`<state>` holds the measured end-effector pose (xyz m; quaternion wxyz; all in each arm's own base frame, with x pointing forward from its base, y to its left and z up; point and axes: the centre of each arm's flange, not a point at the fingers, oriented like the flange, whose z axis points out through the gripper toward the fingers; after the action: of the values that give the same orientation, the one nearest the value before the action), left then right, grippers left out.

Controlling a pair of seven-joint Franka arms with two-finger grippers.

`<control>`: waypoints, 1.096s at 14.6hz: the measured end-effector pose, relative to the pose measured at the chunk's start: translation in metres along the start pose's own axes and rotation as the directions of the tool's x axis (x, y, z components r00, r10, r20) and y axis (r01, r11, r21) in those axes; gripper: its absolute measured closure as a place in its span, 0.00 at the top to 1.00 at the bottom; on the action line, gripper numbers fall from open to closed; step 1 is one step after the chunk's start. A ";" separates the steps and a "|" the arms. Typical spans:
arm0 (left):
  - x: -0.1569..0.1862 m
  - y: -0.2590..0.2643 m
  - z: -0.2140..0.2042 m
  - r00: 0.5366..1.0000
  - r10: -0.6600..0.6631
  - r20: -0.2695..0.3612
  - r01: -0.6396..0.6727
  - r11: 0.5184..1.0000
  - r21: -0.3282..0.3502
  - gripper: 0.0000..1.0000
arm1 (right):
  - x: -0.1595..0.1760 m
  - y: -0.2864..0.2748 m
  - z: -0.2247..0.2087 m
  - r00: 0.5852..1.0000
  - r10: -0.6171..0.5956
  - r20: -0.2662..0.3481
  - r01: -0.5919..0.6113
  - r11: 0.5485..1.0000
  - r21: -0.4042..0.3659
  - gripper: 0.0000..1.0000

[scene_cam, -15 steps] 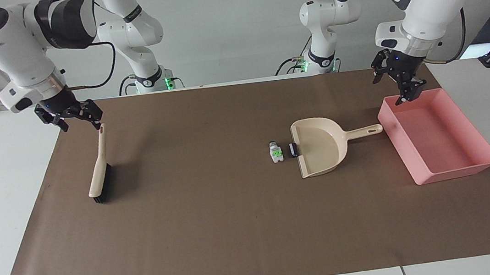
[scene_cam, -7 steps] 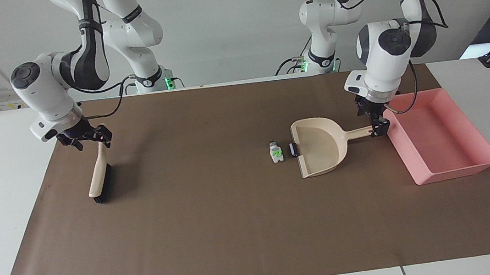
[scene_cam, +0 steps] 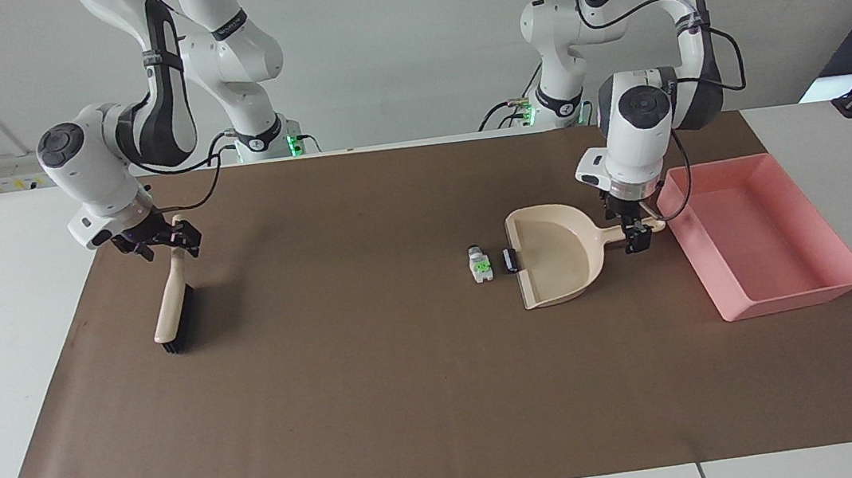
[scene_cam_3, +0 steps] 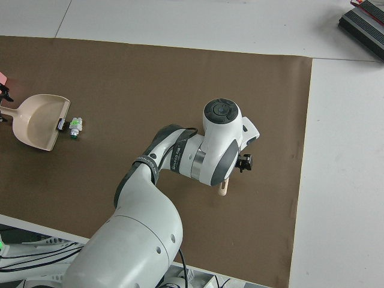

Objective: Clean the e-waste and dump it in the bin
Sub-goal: 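Grasp the dustpan handle with the left gripper while the right gripper grasps the brush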

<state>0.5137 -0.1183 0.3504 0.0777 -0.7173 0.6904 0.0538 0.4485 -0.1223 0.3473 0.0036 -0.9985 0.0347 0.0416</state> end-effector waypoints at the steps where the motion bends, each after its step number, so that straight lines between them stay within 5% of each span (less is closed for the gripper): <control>1: 0.001 0.001 0.001 1.000 0.001 0.004 -0.001 1.000 0.001 0.93 | -0.001 0.001 0.001 1.000 0.002 0.003 -0.002 1.000 0.001 1.00; 6: 0.003 0.002 0.002 1.000 -0.014 0.006 0.014 1.000 -0.002 0.88 | -0.005 0.000 0.008 1.000 0.001 0.018 -0.001 1.000 0.004 0.96; 10: 0.003 0.004 0.004 1.000 -0.015 0.008 0.015 1.000 -0.006 0.87 | -0.006 0.000 0.009 1.000 -0.001 0.019 0.001 1.000 0.005 0.78; 12: 0.004 0.003 0.003 1.000 -0.015 0.005 0.015 1.000 0.001 0.69 | -0.006 0.000 0.009 1.000 -0.002 0.019 0.002 1.000 0.005 0.68; 13: 0.004 0.003 0.003 1.000 -0.015 0.004 0.015 1.000 0.002 0.69 | -0.006 -0.001 0.009 1.000 -0.003 0.019 0.003 1.000 0.005 0.61; 16: 0.005 0.003 0.003 1.000 -0.010 0.005 0.010 1.000 0.004 0.41 | -0.005 -0.002 0.009 1.000 -0.003 0.018 0.003 1.000 0.008 0.26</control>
<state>0.5106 -0.1227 0.3466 0.0809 -0.7204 0.6867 0.0538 0.4427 -0.1196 0.3391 0.0081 -0.9981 0.0335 0.0507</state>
